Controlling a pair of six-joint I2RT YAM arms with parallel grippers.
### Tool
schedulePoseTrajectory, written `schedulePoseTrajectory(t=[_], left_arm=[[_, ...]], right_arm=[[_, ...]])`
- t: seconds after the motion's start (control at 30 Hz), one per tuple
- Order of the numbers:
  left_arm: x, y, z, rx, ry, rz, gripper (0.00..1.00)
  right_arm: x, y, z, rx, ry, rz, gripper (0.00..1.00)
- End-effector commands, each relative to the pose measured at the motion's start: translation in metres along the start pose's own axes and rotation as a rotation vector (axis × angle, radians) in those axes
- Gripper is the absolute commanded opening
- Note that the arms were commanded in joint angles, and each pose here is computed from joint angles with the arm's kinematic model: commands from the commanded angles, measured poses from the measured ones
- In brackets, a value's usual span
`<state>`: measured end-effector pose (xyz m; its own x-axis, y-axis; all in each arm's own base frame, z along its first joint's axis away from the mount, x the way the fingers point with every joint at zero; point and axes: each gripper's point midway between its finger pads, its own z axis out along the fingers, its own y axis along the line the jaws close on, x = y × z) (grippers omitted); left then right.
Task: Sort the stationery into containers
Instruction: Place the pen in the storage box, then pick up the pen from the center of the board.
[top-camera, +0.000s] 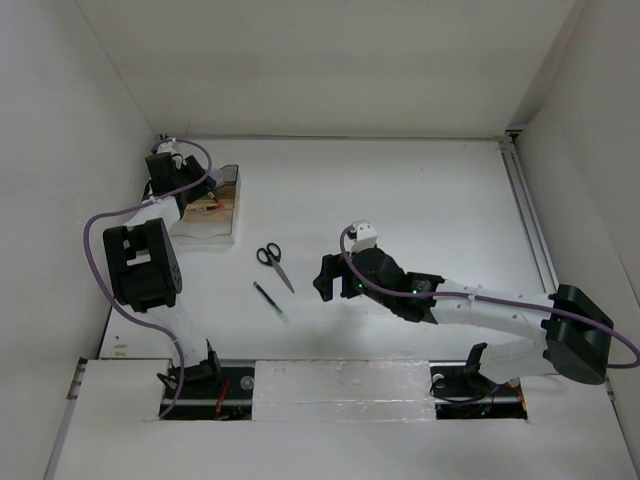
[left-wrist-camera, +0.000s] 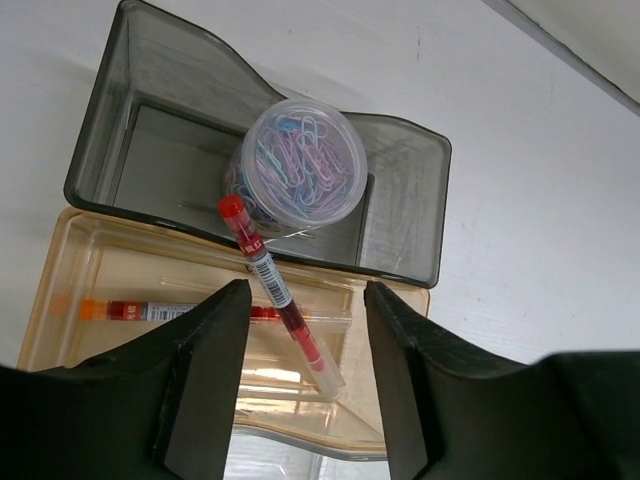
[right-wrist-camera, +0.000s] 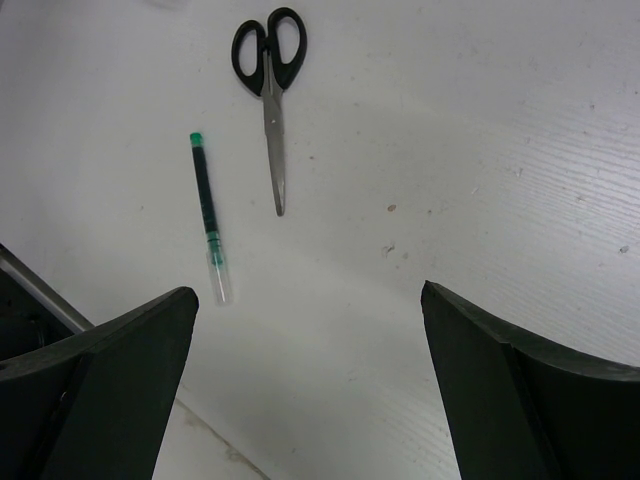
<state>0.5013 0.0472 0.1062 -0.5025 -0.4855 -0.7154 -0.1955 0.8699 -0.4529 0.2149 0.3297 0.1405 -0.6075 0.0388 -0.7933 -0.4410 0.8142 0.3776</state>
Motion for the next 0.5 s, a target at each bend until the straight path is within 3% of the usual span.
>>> schedulePoseTrajectory(t=[0.0,0.2,0.47], left_arm=[[-0.033,-0.024,-0.024,0.055,-0.087,0.023,0.47],[-0.060,-0.044,-0.063,0.092,-0.209,0.071,0.58],[-0.060,-0.045,-0.057,0.089,-0.157,0.078,0.59]], right_arm=[[-0.017,0.015,-0.006,-0.058,-0.057,0.007,1.00],[-0.015,0.015,-0.003,-0.052,-0.050,-0.004,1.00],[-0.015,0.025,0.002,-0.093,-0.036,-0.029,1.00]])
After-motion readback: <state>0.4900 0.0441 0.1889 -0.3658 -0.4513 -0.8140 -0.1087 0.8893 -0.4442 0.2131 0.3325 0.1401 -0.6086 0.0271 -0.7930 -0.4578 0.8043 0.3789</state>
